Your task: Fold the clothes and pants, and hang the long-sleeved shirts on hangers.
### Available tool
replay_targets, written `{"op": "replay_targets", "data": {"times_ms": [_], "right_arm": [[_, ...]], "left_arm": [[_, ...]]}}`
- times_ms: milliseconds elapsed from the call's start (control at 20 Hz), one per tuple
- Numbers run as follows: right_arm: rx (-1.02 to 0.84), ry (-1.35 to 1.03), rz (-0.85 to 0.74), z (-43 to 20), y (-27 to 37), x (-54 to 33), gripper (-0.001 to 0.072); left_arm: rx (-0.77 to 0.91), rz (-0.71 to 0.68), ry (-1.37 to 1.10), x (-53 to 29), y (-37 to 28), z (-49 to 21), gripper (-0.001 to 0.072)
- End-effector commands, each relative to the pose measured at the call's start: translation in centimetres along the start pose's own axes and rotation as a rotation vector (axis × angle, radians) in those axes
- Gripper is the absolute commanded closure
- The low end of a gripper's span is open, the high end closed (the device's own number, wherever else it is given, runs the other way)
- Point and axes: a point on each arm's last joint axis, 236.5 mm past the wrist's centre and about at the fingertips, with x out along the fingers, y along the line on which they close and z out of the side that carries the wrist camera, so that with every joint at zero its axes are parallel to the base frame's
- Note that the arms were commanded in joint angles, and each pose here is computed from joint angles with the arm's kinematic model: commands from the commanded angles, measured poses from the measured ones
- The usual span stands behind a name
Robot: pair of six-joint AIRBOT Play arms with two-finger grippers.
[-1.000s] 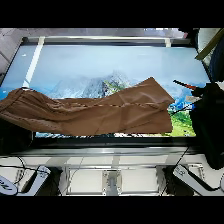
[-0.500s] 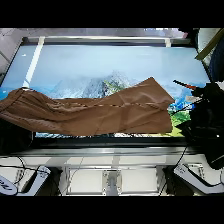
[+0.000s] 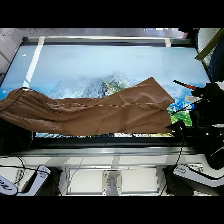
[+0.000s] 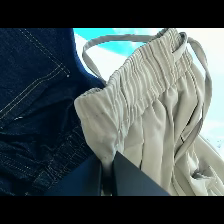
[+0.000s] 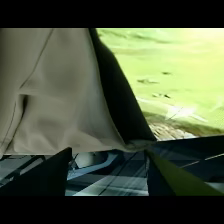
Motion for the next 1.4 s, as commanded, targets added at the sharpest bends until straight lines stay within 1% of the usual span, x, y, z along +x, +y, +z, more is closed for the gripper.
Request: {"op": "replay_targets", "data": {"times_ms": [0, 100, 200, 250, 350, 450, 550, 700, 850, 950, 1050, 1200, 1300, 1350], "right_arm": [[-0.003, 0.007, -0.019, 0.3, -0.2, 1.1, 0.0219], [-0.021, 0.006, -0.029, 0.5, 0.2, 2.0, 0.0245], [-0.025, -0.031, -0.013, 1.6, 0.8, 1.9, 0.0495], [-0.029, -0.036, -0.002, 1.9, 1.3, 1.7, 0.0550], [-0.072, -0.003, 0.033, 1.9, 2.8, 0.7, 0.0701], [-0.137, -0.012, 0.044, 2.7, 4.5, -1.2, 0.0699], [-0.201, -0.077, 0.016, 4.3, 6.0, -4.3, 0.0699], [-0.263, -0.162, -0.139, 5.4, 5.1, -10.4, 0.0700], [-0.244, -0.221, -0.268, 4.9, 2.3, -14.0, 0.0699], [-0.204, -0.194, -0.311, 3.6, 0.0, -14.0, 0.0699], [-0.158, -0.147, -0.329, 2.0, -2.3, -12.6, 0.0700], [-0.093, -0.090, -0.354, -0.4, -5.4, -10.0, 0.0699], [-0.080, -0.101, -0.369, -0.5, -6.4, -9.2, 0.0699], [-0.079, -0.112, -0.364, -0.3, -6.2, -9.2, 0.0669]], "left_arm": [[0.000, 0.000, 0.000, 0.0, 0.0, 0.0, 0.0681], [0.000, 0.000, 0.000, 0.0, 0.0, 0.0, 0.0681], [0.000, 0.000, 0.000, 0.0, 0.0, 0.0, 0.0681], [0.000, 0.000, 0.000, 0.0, 0.0, 0.0, 0.0681], [0.000, 0.000, 0.000, 0.0, 0.0, 0.0, 0.0681], [0.000, 0.000, 0.000, 0.0, 0.0, 0.0, 0.0681], [0.001, -0.003, 0.006, -0.1, -0.1, -0.2, 0.0681], [0.002, -0.013, 0.033, -0.1, -0.4, -0.8, 0.0681], [0.011, -0.009, 0.082, -0.2, -0.3, -2.0, 0.0681], [0.001, 0.057, 0.177, -0.3, 1.4, -4.4, 0.0681], [-0.023, 0.198, 0.259, -0.6, 4.8, -7.4, 0.0681], [-0.006, 0.406, 0.329, -2.3, 9.8, -10.8, 0.0681], [-0.010, 0.432, 0.344, -2.5, 10.6, -11.6, 0.0680], [-0.018, 0.415, 0.341, -2.3, 10.3, -11.6, 0.0680]]}}
